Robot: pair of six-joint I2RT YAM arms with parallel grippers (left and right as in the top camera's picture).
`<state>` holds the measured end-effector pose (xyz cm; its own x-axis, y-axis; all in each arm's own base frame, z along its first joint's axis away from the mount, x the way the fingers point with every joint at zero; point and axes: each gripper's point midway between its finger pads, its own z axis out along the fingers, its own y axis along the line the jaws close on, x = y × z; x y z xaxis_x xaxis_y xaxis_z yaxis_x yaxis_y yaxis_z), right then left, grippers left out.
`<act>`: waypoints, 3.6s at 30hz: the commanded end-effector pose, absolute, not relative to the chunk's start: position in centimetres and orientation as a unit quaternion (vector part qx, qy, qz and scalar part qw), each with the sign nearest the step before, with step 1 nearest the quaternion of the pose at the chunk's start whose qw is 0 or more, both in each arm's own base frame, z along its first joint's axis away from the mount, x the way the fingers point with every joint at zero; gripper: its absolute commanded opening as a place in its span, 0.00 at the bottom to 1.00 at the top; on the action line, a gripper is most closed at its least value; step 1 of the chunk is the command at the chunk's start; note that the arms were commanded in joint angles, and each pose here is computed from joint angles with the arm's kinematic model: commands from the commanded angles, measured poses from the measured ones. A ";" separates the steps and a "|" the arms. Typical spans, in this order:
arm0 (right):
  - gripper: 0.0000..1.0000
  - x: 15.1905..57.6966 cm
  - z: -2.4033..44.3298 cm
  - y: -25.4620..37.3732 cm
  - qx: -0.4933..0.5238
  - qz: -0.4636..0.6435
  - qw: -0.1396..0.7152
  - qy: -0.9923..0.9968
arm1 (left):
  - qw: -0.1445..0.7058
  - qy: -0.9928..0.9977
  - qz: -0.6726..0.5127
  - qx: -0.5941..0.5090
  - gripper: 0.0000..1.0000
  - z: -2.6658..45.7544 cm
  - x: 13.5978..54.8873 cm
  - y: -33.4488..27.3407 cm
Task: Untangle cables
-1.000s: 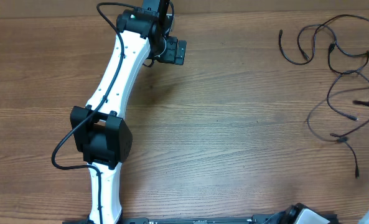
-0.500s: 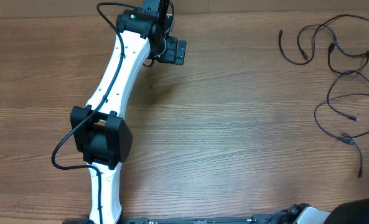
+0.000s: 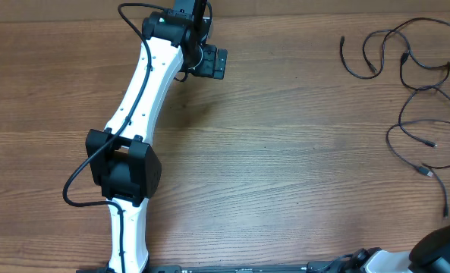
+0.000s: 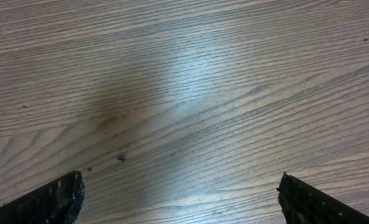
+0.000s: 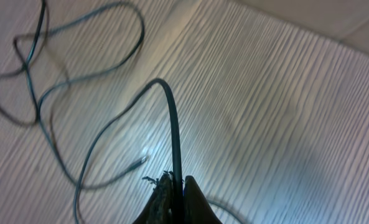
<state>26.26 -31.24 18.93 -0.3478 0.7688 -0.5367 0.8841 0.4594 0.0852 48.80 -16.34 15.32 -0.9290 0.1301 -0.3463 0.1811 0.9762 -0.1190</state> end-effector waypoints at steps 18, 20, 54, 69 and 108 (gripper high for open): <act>0.04 26.7 14.5 -37.2 0.526 -0.133 0.266 0.797 | 0.170 0.979 -0.075 0.079 1.00 15.2 48.8 -16.5; 0.16 26.4 13.9 -37.6 0.531 -0.129 0.261 0.796 | 0.170 0.979 -0.075 0.080 1.00 15.2 48.8 -16.6; 1.00 38.0 23.1 -19.5 0.266 0.060 0.384 0.882 | 0.170 0.979 -0.075 0.079 0.99 15.2 48.9 -16.5; 1.00 42.2 22.1 1.7 0.054 0.129 0.336 0.931 | 0.170 0.979 -0.075 0.079 1.00 15.2 48.8 -16.5; 1.00 41.9 22.0 4.1 0.028 0.139 0.330 0.933 | 0.170 0.979 -0.075 0.079 1.00 15.2 48.9 -16.5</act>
<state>41.87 4.07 21.82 -0.7856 0.1433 -0.6019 -0.0406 0.9588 0.2813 48.81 -16.32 15.32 -0.9291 0.1298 -0.3463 0.1807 0.9763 -0.1190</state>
